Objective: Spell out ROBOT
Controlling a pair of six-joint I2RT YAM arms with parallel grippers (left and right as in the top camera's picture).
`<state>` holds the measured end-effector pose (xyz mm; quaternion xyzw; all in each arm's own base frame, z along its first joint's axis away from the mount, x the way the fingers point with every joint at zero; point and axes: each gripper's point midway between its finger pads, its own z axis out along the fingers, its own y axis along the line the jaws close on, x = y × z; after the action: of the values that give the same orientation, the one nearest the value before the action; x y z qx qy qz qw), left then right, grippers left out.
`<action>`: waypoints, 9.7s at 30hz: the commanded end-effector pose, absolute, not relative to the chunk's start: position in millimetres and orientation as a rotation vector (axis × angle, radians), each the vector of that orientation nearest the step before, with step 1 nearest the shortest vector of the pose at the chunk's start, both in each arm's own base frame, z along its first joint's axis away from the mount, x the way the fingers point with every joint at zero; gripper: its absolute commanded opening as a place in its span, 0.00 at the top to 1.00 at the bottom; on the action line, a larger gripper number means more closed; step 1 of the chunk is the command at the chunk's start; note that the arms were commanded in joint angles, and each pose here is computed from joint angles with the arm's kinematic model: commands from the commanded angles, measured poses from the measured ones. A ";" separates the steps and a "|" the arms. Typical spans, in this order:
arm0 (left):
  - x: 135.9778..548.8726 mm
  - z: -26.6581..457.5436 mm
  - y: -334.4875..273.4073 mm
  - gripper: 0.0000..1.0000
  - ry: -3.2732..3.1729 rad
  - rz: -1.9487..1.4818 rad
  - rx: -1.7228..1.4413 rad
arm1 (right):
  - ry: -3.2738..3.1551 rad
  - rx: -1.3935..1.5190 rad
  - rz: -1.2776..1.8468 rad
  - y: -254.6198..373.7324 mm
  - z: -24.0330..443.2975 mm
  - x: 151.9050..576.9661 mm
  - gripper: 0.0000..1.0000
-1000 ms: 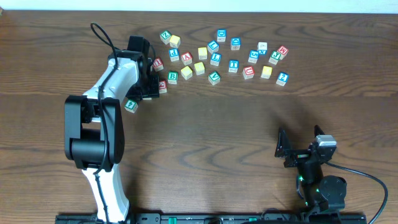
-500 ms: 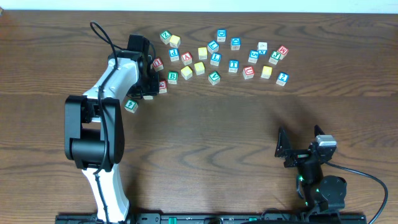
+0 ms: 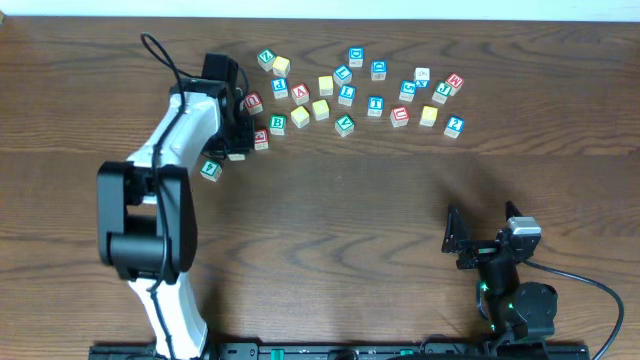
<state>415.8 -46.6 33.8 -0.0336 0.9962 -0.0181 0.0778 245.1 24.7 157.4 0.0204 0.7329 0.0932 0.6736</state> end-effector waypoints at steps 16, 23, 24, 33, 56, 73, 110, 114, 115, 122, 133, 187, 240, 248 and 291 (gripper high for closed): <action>372.2 66.2 -147.2 0.70 2.996 -0.110 -0.002 | 1.649 0.038 0.195 23.3 156.6 245.1 0.01; 381.5 50.5 -168.7 0.70 2.968 -0.135 0.023 | 1.649 0.038 0.195 23.3 156.6 245.1 0.01; 381.7 47.4 -169.5 0.70 2.972 -0.134 0.014 | 1.649 0.038 0.195 23.3 156.6 245.1 0.01; 375.3 21.2 -173.3 0.70 3.043 -0.144 0.015 | 1.649 0.038 0.195 23.4 156.6 245.1 0.01; 378.0 4.7 -182.3 0.69 3.043 -0.145 0.064 | 1.649 0.038 0.195 23.3 156.6 245.1 0.01; 376.6 4.5 -184.5 0.55 3.040 -0.128 0.086 | 1.649 0.038 0.195 23.3 156.6 245.1 0.01; 380.3 4.6 -177.5 0.62 3.041 -0.137 -0.116 | 1.649 0.038 0.195 23.3 156.6 245.1 0.01; 380.3 4.6 -177.5 0.62 3.041 -0.137 -0.116 | 1.649 0.038 0.195 23.4 156.6 245.1 0.01; 380.4 4.6 -177.5 0.62 3.041 -0.137 -0.116 | 1.649 0.038 0.195 23.3 156.6 245.1 0.01; 380.2 4.6 -177.6 0.61 3.042 -0.137 -0.114 | 1.649 0.038 0.195 23.3 156.6 245.1 0.01; 381.0 4.8 -178.5 0.62 3.038 -0.138 -0.053 | 1.649 0.038 0.195 23.3 156.6 245.1 0.01; 385.9 11.3 -181.4 0.62 3.019 -0.149 0.042 | 1.649 0.038 0.195 23.3 156.6 245.1 0.01; 382.0 222.2 -29.7 0.29 2.603 -0.082 -0.261 | 1.649 0.038 0.195 23.3 156.6 245.1 0.01; 384.2 222.9 -22.8 0.27 2.587 -0.093 -0.340 | 1.645 0.068 0.161 16.4 157.0 245.8 0.01; 375.4 218.1 -22.0 0.22 2.637 -0.054 -0.234 | 1.896 -0.046 0.487 71.5 220.6 300.8 0.01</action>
<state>372.8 -24.5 200.0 -0.1113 0.9688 -0.0266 0.2197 288.2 70.1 209.5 -0.0220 0.7999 0.2006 0.5651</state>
